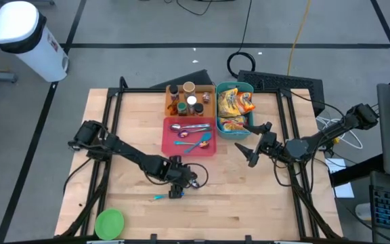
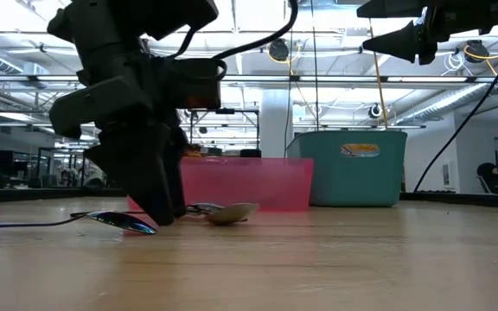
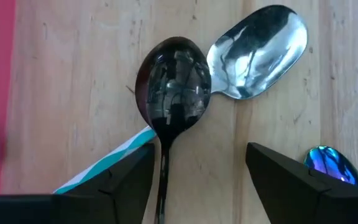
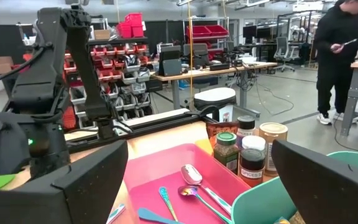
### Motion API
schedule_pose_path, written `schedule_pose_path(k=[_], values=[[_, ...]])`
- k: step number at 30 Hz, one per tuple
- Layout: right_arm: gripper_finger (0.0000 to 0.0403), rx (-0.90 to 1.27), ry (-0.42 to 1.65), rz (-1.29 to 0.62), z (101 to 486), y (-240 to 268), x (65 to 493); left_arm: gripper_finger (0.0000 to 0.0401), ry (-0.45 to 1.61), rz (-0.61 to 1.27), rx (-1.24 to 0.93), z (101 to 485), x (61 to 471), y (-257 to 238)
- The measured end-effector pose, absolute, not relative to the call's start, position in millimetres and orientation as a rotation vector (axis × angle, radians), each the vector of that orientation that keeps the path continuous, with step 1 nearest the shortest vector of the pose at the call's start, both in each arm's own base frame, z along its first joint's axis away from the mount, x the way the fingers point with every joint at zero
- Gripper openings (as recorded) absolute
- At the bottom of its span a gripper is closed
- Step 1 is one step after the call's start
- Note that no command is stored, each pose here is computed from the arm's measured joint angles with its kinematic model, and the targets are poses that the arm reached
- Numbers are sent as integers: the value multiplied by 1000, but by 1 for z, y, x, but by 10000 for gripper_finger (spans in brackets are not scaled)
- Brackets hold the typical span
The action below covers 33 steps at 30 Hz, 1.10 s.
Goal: Pick & Place Food Item
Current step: Put the black spoon into the red bin
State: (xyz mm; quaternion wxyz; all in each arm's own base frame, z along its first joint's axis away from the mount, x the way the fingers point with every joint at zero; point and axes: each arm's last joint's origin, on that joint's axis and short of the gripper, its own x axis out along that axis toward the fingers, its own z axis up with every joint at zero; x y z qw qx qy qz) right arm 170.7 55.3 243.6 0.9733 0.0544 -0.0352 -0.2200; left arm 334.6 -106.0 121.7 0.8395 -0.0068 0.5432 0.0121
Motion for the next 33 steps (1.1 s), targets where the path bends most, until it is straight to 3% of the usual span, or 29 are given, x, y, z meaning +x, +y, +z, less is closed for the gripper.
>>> schedule_pose_path(k=[4, 15, 22, 33], values=[[391, 110, -71, -444, 244, 55, 171, 216, 1147, 17, -18, 122, 336, -103], [391, 110, -71, -444, 244, 55, 171, 16, 1145, 22, -4, 121, 337, -101], [391, 110, -71, -444, 244, 55, 171, 18, 1108, 29, -2, 143, 330, -98], [391, 111, -72, -444, 244, 55, 171, 10, 756, 70, 240, 244, 309, -77]])
